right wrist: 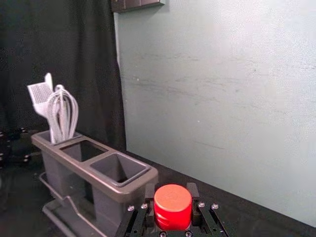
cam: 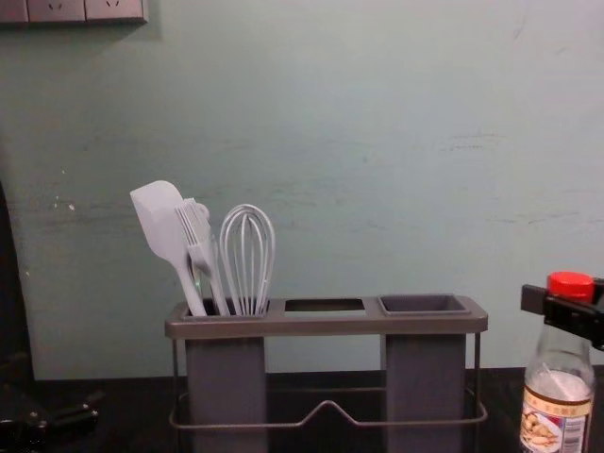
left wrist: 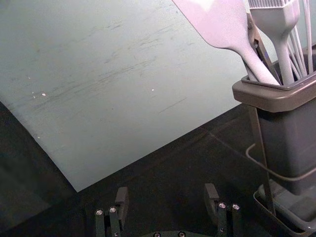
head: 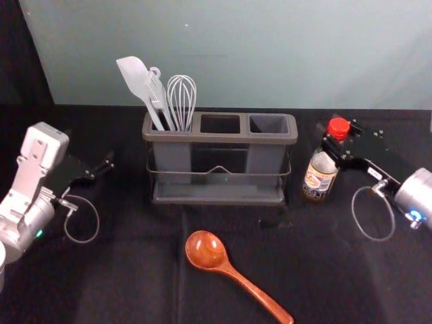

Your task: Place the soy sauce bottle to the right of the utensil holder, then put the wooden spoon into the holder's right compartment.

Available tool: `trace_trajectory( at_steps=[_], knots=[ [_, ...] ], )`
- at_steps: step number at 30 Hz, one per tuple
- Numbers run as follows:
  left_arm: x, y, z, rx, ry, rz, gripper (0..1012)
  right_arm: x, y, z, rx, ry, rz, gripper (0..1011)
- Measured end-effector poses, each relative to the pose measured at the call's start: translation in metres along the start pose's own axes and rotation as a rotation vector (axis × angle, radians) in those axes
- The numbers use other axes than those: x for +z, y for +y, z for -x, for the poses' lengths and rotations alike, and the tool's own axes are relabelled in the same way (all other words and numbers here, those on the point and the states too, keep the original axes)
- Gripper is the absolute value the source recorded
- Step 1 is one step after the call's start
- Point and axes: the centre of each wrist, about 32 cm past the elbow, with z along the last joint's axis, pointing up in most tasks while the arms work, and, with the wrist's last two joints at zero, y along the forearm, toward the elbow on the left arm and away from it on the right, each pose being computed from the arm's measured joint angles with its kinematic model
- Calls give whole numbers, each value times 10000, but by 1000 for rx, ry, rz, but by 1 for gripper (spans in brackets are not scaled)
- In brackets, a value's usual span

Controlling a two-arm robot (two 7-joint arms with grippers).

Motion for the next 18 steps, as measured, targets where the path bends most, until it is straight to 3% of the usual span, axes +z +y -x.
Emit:
trace_trajectory(
  at_steps=[10, 18],
  knots=[
    [0, 0, 0, 0, 0, 0, 1005, -99, 140, -68, -24, 4, 12, 390],
    [0, 0, 0, 0, 0, 0, 1005, -108, 199, -95, -29, 8, 3, 390]
  ],
)
